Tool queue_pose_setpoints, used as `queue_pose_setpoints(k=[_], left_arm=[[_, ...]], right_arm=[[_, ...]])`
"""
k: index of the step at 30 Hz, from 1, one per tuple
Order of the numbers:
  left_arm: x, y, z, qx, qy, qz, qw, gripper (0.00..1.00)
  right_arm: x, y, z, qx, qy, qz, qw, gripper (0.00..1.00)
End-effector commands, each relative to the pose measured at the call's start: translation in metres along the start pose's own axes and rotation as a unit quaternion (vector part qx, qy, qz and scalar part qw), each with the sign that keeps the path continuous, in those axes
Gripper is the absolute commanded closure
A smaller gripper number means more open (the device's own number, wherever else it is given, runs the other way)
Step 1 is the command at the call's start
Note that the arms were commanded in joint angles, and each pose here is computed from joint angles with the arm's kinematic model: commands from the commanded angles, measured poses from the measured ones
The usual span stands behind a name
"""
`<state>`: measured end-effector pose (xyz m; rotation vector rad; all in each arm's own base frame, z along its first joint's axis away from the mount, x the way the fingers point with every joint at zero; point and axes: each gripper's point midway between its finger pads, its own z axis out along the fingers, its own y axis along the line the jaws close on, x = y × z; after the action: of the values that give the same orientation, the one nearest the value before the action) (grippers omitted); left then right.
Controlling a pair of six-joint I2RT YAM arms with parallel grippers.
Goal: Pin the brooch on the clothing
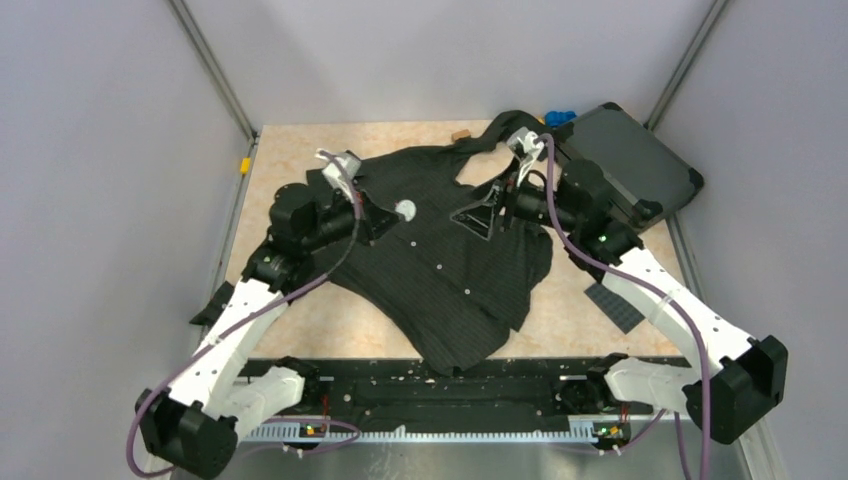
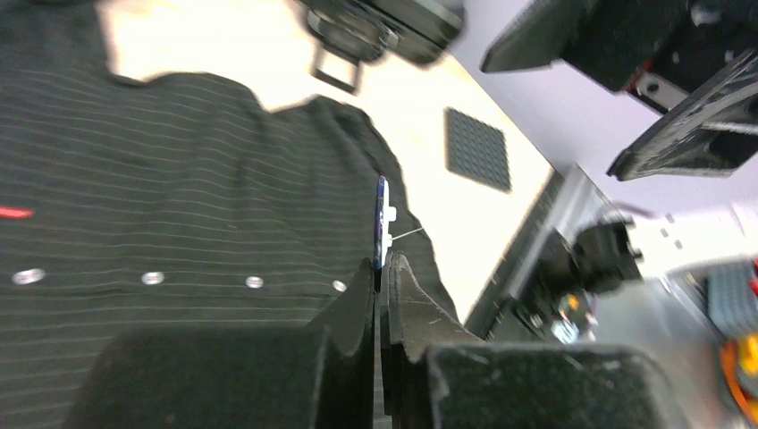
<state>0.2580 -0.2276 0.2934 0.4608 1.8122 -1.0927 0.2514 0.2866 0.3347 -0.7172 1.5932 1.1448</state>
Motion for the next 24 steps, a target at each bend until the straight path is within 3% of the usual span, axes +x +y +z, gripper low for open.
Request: queue_pose_setpoints(k=[1, 7, 12, 18, 24], left_arm=[[-0.037, 0.058, -0.029, -0.133, -0.097, -0.043, 0.985, 1.00], [-0.017, 0.142, -0.073, -0.287, -0.141, -0.149, 0.936, 1.00], [0.023, 0.180, -0.096, -0.366, -0.164, -0.189, 0.896, 1.00], [0.052, 0.216, -0.128, -0.453, -0.178, -0.191, 0.852, 1.00], [0.063, 0.230, -0.128, -0.456, -0.197, -0.209, 0.842, 1.00]], right_arm=[[0.003, -0.038, 0.016, 0.112, -0.013, 0.019, 0.993, 0.23], [0.047, -0.050, 0.083, 0.189, 0.061, 0.001, 0.980, 0.33], [0.086, -0.050, 0.148, 0.192, 0.123, -0.038, 0.973, 0.38], [0.131, -0.058, 0.212, 0.173, 0.169, -0.061, 0.968, 0.46], [0.170, -0.070, 0.262, 0.164, 0.194, -0.085, 0.963, 0.50]])
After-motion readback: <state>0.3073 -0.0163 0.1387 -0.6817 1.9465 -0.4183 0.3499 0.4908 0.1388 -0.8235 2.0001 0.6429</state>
